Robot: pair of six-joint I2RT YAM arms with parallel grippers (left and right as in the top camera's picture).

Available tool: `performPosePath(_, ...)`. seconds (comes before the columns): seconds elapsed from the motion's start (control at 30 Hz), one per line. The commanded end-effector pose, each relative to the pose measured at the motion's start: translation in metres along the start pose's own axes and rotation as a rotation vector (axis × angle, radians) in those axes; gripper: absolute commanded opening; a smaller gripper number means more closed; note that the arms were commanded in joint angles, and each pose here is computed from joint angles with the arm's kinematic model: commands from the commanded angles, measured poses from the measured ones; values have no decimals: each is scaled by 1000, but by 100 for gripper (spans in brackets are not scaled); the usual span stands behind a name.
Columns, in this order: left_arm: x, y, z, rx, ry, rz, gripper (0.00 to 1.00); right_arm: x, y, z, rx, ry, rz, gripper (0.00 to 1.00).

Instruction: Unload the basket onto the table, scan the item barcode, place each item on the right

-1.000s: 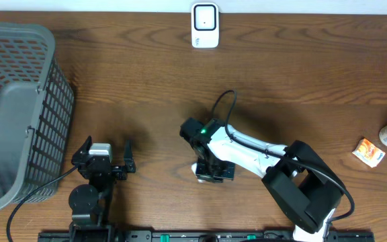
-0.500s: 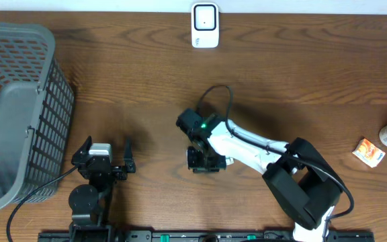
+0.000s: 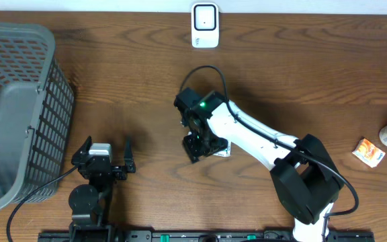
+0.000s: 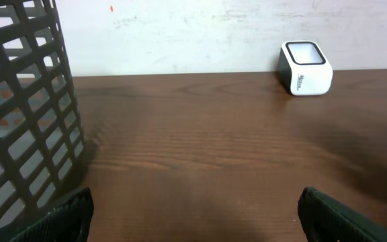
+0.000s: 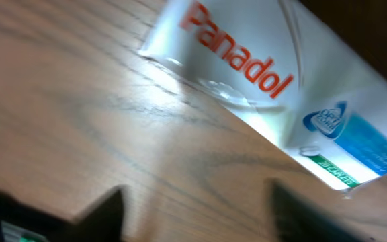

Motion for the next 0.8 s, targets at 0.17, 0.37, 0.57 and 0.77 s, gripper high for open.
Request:
performPosePath(0.17, 0, -12, -5, 7, -27, 46, 96, 18, 20, -15, 381, -107, -68, 99)
performPosePath(0.37, 0, -12, -5, 7, -27, 46, 96, 23, 38, -38, 497, -259, -123, 99)
performPosePath(0.57, 0, -12, -5, 7, -27, 46, 96, 20, 36, -30, 588, -198, -111, 99)
performPosePath(0.77, 0, -12, -5, 7, -27, 46, 96, 16, 36, -27, 626, -172, -97, 97)
Point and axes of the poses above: each gripper's point midway between its finger pads, its own x axis back along the fingers, its own z axis along the line the jaws close on, y = z × x, the point moved 3 cm from there along x, back along the fingers, and after that the axes turned 10 degrees about -x, right-handed, at the moved point
